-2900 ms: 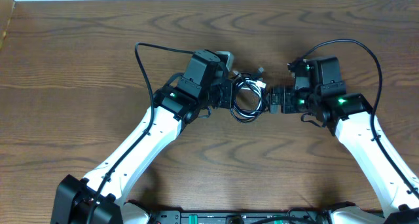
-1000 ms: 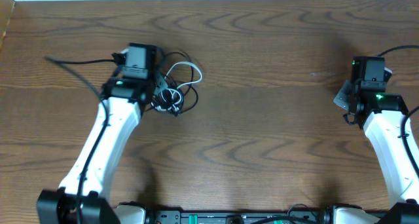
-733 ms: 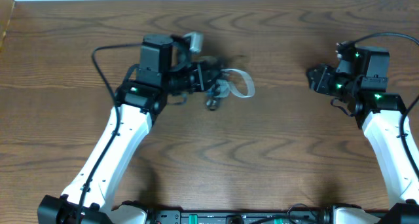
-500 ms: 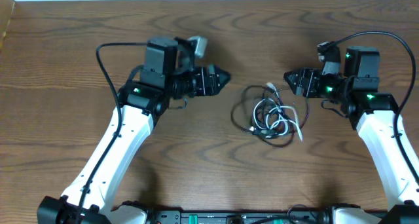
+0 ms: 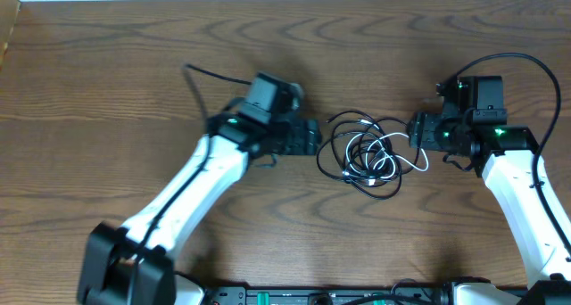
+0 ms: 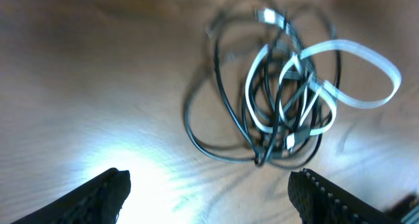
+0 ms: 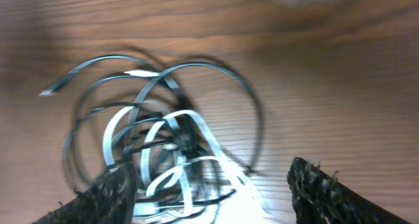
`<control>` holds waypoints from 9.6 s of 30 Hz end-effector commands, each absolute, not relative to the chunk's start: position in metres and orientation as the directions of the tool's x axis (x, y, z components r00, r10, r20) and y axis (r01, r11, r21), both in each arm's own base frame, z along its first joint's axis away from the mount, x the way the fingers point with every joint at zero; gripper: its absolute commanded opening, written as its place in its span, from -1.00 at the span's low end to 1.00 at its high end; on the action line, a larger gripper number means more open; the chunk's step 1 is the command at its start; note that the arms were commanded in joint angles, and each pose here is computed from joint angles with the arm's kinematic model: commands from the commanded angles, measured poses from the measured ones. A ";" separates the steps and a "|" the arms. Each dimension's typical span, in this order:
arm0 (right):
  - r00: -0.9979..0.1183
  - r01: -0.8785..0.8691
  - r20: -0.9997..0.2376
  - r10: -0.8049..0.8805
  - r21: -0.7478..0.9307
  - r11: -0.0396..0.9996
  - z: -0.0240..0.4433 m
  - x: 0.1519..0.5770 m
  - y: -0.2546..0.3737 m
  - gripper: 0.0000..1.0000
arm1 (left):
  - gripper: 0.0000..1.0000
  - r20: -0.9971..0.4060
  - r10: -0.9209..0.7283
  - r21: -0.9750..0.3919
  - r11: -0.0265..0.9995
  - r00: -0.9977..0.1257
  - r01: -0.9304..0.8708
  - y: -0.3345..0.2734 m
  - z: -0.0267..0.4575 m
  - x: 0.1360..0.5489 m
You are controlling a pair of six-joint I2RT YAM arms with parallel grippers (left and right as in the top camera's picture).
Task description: Untangle cables
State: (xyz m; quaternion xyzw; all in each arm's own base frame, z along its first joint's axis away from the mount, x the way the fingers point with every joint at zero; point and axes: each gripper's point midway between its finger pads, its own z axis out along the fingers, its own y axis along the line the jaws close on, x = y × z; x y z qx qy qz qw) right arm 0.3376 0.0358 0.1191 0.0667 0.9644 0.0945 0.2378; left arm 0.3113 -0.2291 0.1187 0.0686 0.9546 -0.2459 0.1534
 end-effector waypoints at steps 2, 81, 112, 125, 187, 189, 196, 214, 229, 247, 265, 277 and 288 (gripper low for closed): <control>-0.833 0.248 -0.480 0.274 0.119 0.962 0.123 0.342 0.004 0.49 | 0.65 -0.263 0.178 -0.440 0.853 -0.948 0.282 -0.266 0.080 0.288; -0.593 0.771 -0.555 0.583 -0.182 0.611 0.112 0.303 -0.175 -0.98 | -0.85 -0.802 -0.326 0.010 0.830 -0.500 -0.558 0.035 0.234 0.363; -0.762 -0.486 -0.616 -0.197 0.344 0.804 0.117 0.370 0.187 0.66 | -0.85 -0.445 -0.125 -0.542 0.826 -0.887 0.155 -0.178 0.185 0.339; -0.853 -0.419 -0.507 -0.122 0.526 0.740 0.074 0.370 0.231 -0.63 | -0.85 -0.433 -0.130 -0.460 0.883 -0.892 0.094 -0.163 0.171 0.336; -0.037 0.992 -0.677 0.735 0.066 0.111 0.186 0.241 -0.332 -0.98 | -0.85 -0.574 -0.522 -0.014 0.776 -0.631 -0.630 0.054 0.157 0.345; -0.064 0.956 -0.630 0.774 0.182 0.228 0.181 0.272 -0.323 -0.98 | -0.85 -0.546 -0.535 -0.065 0.795 -0.645 -0.603 0.043 0.154 0.349; -0.554 0.233 -0.643 0.529 0.491 0.840 0.214 0.402 -0.160 -0.14 | -0.85 -0.367 -0.405 -0.401 0.881 -0.837 -0.250 -0.069 0.155 0.353; -0.696 -0.615 -0.653 -0.298 0.328 0.717 0.140 0.406 0.205 0.41 | -0.85 -0.304 -0.300 -0.278 0.936 -0.904 -0.217 -0.086 0.117 0.317; -0.680 -0.688 -0.574 -0.457 0.284 0.667 0.069 0.377 0.287 -0.63 | -0.85 -0.302 -0.300 -0.277 0.936 -0.905 -0.218 -0.086 0.117 0.317; -0.575 -0.606 -0.798 -0.180 0.267 0.749 0.192 0.426 0.276 0.53 | -0.85 -0.305 -0.300 -0.278 0.936 -0.904 -0.217 -0.086 0.117 0.318; -0.833 0.347 -0.361 0.418 0.248 0.905 0.056 0.415 0.138 0.61 | -0.85 -0.304 -0.300 -0.278 0.936 -0.904 -0.217 -0.086 0.117 0.318; -0.842 0.409 -0.244 0.481 0.294 0.864 0.032 0.403 0.158 -0.10 | -0.86 -0.304 -0.300 -0.278 0.936 -0.904 -0.217 -0.086 0.117 0.318; -0.825 0.217 -0.454 0.338 0.298 0.930 0.081 0.444 0.126 -0.98 | -0.85 -0.304 -0.300 -0.278 0.936 -0.904 -0.217 -0.086 0.117 0.318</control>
